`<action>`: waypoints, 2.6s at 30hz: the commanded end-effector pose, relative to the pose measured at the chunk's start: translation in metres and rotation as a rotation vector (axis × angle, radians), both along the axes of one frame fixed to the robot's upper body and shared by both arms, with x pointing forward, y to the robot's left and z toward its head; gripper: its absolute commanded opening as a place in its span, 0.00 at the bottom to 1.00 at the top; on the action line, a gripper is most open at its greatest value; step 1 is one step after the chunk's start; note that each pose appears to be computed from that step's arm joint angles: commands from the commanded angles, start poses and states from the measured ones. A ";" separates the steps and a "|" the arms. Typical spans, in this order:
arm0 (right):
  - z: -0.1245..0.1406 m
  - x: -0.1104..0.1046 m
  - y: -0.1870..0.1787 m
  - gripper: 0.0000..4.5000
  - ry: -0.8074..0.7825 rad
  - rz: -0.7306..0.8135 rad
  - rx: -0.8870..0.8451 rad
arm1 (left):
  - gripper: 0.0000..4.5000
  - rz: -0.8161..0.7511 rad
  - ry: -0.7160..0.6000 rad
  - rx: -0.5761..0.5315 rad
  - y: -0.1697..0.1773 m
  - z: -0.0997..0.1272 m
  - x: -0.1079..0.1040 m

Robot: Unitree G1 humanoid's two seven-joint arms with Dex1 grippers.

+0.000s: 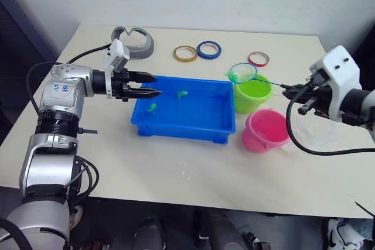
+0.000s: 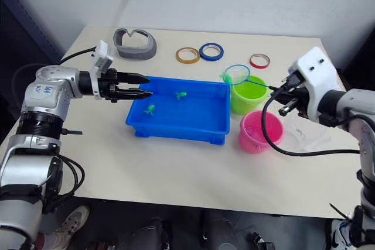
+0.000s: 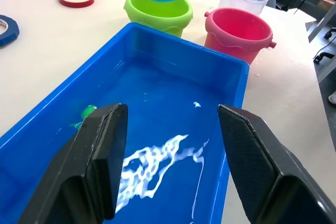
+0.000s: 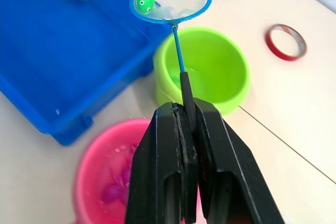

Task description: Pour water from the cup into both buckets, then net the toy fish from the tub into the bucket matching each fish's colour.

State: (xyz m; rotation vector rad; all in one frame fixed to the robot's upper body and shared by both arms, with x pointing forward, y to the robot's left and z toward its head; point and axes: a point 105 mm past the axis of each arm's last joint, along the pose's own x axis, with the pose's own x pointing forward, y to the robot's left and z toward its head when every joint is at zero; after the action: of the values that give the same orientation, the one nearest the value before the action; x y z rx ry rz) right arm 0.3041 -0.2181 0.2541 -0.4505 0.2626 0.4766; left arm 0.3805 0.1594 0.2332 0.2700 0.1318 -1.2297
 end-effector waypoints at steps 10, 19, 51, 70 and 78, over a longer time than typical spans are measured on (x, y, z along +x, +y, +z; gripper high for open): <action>-0.016 0.019 -0.034 0.00 -0.196 -0.114 -0.467 | 0.67 -0.016 -0.063 0.012 0.001 0.018 0.001; -0.008 0.018 -0.034 0.00 -0.391 -0.072 -0.829 | 0.67 -0.013 -0.063 0.014 0.002 0.018 0.002; -0.012 0.011 -0.020 0.00 -0.719 0.160 -1.494 | 0.67 -0.029 -0.073 0.031 -0.001 0.017 0.002; -0.009 0.002 -0.023 0.00 -0.818 0.101 -1.703 | 0.67 -0.026 -0.084 0.023 -0.003 0.021 0.005; -0.011 -0.002 -0.014 0.00 -0.854 0.106 -1.705 | 0.67 -0.050 -0.085 0.007 -0.008 0.022 0.004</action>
State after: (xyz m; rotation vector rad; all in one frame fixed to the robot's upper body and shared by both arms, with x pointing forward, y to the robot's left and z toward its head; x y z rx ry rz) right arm 0.3058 -0.2358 0.2281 -2.2500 -0.2206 0.0712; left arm 0.3855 0.1547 0.2365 0.3013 0.1169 -1.2559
